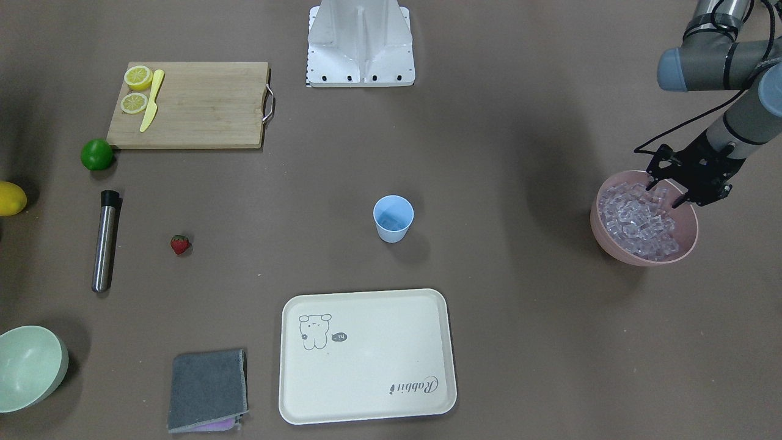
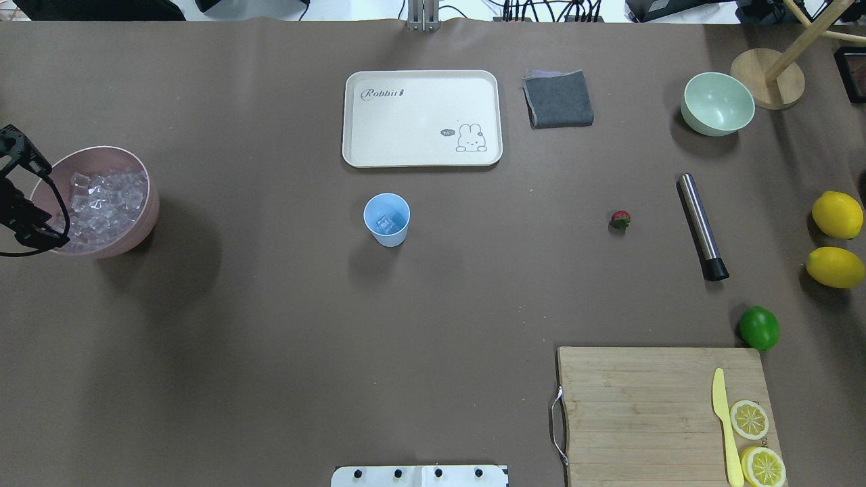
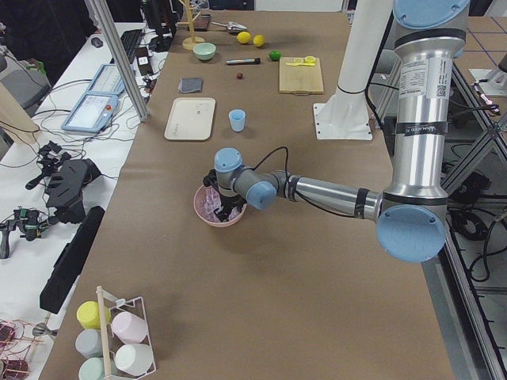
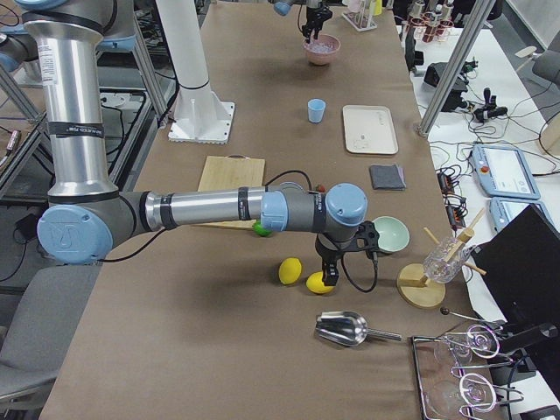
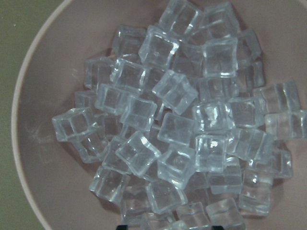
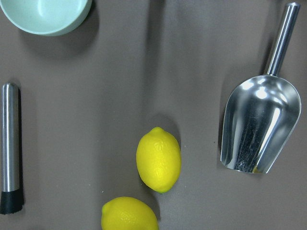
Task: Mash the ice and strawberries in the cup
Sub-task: 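Close the left gripper on an ice cube and lift it from the bowl, then carry the ice cube with the left gripper over the light-blue cup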
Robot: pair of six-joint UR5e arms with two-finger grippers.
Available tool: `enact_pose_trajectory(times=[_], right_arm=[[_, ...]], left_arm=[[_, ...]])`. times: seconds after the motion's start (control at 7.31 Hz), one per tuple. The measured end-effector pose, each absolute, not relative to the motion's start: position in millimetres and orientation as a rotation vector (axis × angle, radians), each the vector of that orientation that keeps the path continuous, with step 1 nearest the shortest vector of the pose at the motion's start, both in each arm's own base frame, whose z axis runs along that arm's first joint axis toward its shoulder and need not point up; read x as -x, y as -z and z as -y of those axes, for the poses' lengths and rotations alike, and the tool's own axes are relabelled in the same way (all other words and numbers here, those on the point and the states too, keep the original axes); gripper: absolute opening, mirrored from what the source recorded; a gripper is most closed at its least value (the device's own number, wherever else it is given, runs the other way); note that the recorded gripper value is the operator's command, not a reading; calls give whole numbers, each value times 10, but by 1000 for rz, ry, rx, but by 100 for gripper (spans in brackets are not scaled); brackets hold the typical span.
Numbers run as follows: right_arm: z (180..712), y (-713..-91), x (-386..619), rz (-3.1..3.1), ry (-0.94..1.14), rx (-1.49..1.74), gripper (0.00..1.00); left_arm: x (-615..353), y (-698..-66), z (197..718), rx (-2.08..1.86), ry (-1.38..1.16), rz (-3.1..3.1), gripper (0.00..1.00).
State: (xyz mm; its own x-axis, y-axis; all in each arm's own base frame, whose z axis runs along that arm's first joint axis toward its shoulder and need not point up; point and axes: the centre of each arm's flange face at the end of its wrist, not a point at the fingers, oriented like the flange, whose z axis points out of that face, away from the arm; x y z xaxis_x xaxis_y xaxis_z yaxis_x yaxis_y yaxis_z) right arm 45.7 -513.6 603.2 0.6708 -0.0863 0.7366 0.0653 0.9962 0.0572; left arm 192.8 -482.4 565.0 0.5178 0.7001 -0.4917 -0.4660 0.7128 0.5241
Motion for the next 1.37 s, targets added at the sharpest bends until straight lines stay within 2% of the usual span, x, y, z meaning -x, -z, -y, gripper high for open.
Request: enact_pose_trajectory(times=[0.27,0.41,0.82,1.37], right_arm=[[5137,-6031,-455,831,86,-27,100],[5140,-6027,-452,831,87,-27,100],[5149,-5990,-446,832,89,-33,100],[5150,-5935,-446,832,95,-44,100]], left_arm=[[-1929,-5646,4827,-350,-717,-743,8],[-1930,-5643,4828,-351,-717,-743,0],[-1883,-5506,4858,-373,-707,-750,0],[-1486,-4706,5351,-414,-557,-805,0]])
